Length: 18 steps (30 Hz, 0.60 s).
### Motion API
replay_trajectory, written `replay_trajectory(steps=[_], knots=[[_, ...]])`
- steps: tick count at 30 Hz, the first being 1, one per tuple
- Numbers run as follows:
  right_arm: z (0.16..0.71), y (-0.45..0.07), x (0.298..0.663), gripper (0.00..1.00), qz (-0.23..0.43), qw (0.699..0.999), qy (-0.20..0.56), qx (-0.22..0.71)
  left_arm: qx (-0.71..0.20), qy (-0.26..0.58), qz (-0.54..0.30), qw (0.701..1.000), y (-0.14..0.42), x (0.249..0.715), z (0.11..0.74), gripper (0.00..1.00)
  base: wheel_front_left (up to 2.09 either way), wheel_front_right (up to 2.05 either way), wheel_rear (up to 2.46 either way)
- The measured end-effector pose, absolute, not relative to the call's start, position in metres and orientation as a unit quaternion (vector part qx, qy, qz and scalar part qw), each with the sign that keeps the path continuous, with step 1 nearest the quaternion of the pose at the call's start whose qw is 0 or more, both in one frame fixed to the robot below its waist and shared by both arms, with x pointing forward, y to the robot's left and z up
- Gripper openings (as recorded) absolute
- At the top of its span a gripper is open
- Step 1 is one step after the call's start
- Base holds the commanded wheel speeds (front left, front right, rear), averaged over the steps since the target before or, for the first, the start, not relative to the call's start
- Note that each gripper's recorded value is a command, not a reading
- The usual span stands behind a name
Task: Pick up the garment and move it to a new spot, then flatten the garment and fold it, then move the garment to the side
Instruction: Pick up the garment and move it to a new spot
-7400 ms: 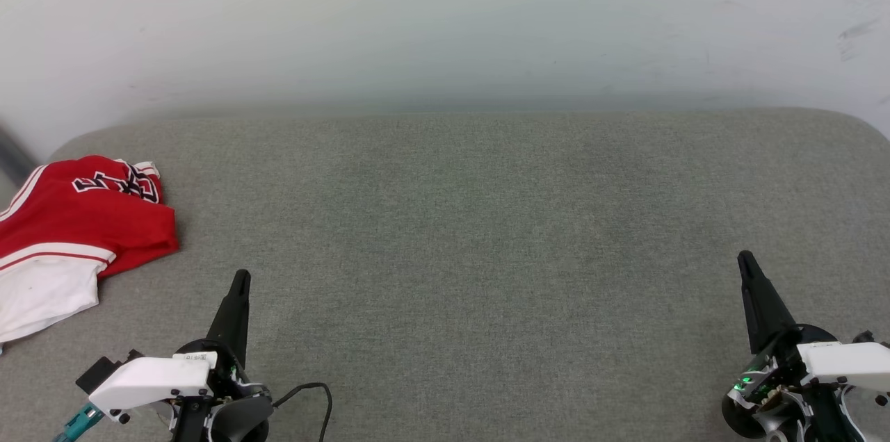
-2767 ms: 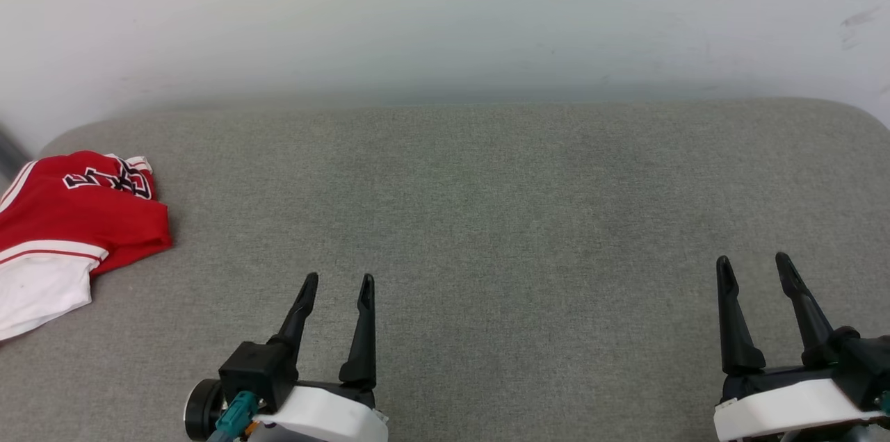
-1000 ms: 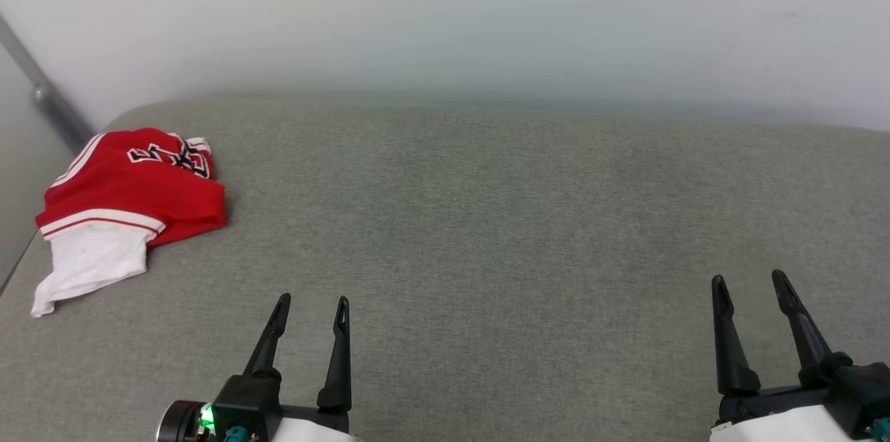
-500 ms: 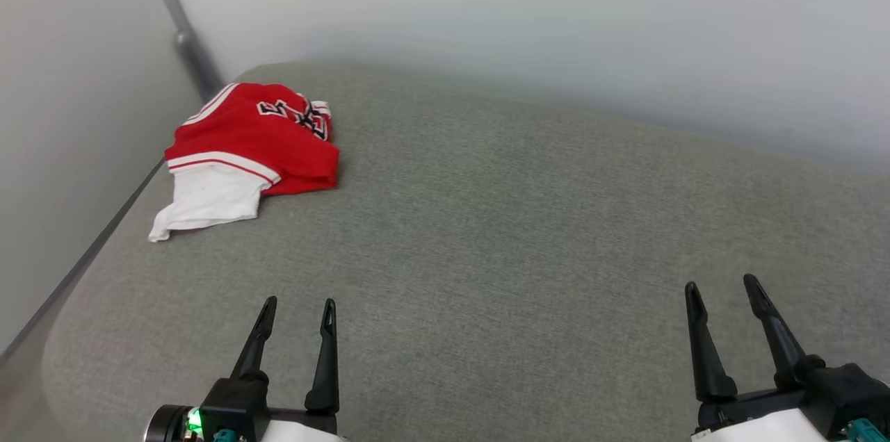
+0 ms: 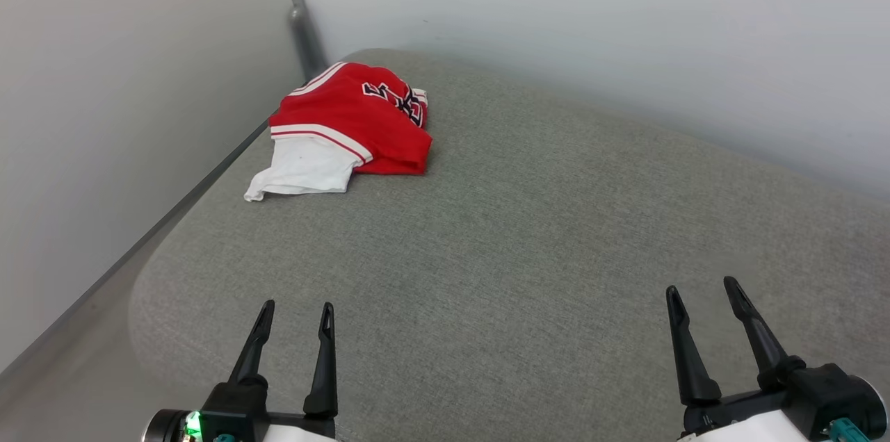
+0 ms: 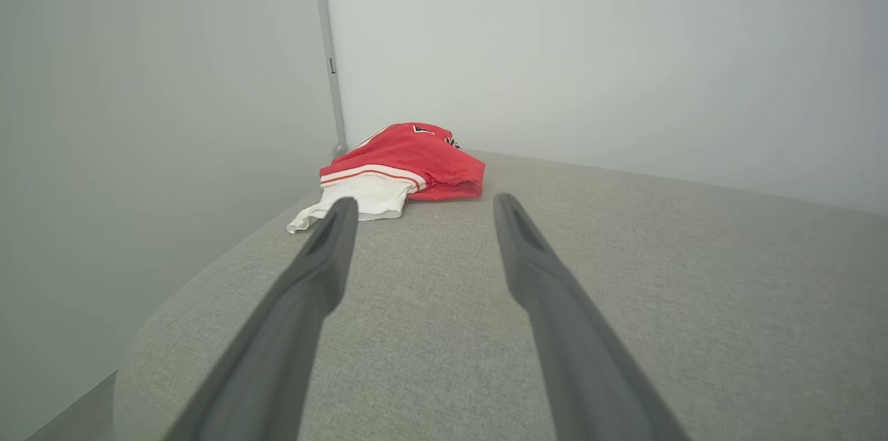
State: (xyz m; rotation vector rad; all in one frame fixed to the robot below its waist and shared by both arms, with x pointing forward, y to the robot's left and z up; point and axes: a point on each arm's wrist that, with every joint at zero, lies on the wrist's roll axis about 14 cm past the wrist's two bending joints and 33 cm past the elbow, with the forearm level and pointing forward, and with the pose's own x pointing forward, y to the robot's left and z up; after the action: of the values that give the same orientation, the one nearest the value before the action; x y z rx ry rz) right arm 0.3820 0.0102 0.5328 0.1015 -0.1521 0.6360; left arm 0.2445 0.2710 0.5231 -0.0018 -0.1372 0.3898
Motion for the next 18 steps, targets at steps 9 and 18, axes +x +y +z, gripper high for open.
replay_trajectory(steps=[9,18], knots=[[0.530,0.030,0.377,1.00,0.341,0.936,-0.069,0.054,0.000,-0.069,0.217,0.974,0.280,0.232,0.524,1.00,0.00,0.00,0.00],[0.530,0.022,0.382,1.00,0.329,0.940,-0.072,0.048,0.017,-0.069,0.219,0.973,0.281,0.235,0.527,1.00,0.00,0.00,0.00]])
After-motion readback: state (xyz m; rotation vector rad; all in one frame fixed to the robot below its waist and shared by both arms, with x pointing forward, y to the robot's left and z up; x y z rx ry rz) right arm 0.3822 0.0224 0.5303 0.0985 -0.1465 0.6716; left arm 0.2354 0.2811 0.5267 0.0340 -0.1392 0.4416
